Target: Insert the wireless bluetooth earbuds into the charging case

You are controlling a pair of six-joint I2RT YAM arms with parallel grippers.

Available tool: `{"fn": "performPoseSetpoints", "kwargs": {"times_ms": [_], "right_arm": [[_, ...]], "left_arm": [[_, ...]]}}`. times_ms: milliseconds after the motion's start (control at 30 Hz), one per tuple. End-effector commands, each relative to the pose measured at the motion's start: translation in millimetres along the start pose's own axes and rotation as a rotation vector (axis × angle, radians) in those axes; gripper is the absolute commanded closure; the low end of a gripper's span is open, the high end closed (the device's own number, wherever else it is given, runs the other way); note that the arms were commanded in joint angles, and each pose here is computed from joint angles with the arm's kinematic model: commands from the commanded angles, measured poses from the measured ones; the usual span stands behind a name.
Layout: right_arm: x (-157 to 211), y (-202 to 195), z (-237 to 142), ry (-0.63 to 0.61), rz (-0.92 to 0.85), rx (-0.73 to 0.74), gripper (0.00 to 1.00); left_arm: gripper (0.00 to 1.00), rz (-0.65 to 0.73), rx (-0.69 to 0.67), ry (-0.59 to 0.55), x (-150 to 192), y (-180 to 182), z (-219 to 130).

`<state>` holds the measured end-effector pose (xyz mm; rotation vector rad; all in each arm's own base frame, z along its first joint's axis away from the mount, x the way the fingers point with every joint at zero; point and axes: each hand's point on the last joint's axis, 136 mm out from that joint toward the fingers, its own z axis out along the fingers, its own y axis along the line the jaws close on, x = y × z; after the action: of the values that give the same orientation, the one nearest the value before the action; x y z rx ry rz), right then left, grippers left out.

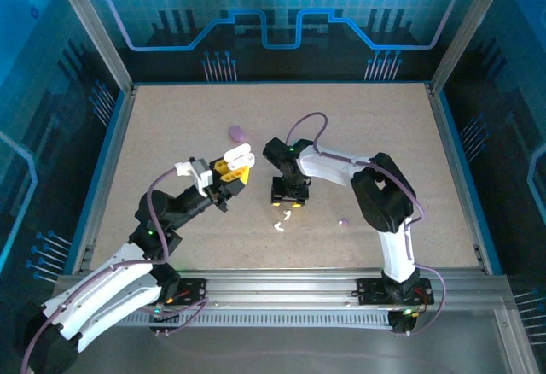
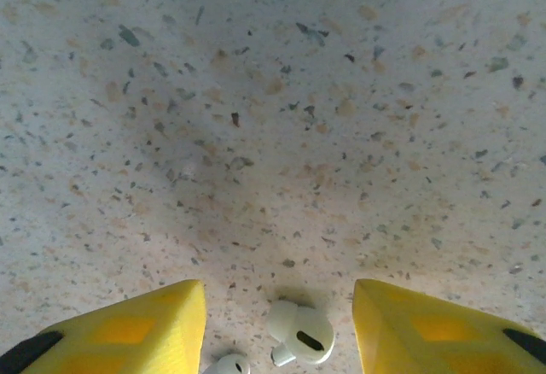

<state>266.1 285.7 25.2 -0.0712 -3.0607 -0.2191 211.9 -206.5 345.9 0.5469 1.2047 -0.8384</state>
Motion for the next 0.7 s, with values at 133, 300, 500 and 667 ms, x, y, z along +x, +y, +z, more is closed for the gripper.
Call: {"fn": "performPoseSetpoints", "kwargs": {"times_ms": [133, 300, 500, 667], "right_arm": [[13, -10, 3, 0.035, 0.008, 0.096, 0.51], [18, -10, 6, 0.053, -0.002, 0.102, 0.52], [22, -11, 16, 0.071, -0.01, 0.107, 0.59], [24, -17, 18, 0.071, -0.01, 0.126, 0.6]], "left_arm": [[0.79, 0.025, -0.007, 0.003, 2, 0, -2], [0.79, 0.022, -0.009, 0.006, 3, 0, -2], [0.79, 0.017, -0.009, 0.014, 6, 1, -1], [0.79, 0.01, -0.002, 0.019, 7, 1, 1]]}}
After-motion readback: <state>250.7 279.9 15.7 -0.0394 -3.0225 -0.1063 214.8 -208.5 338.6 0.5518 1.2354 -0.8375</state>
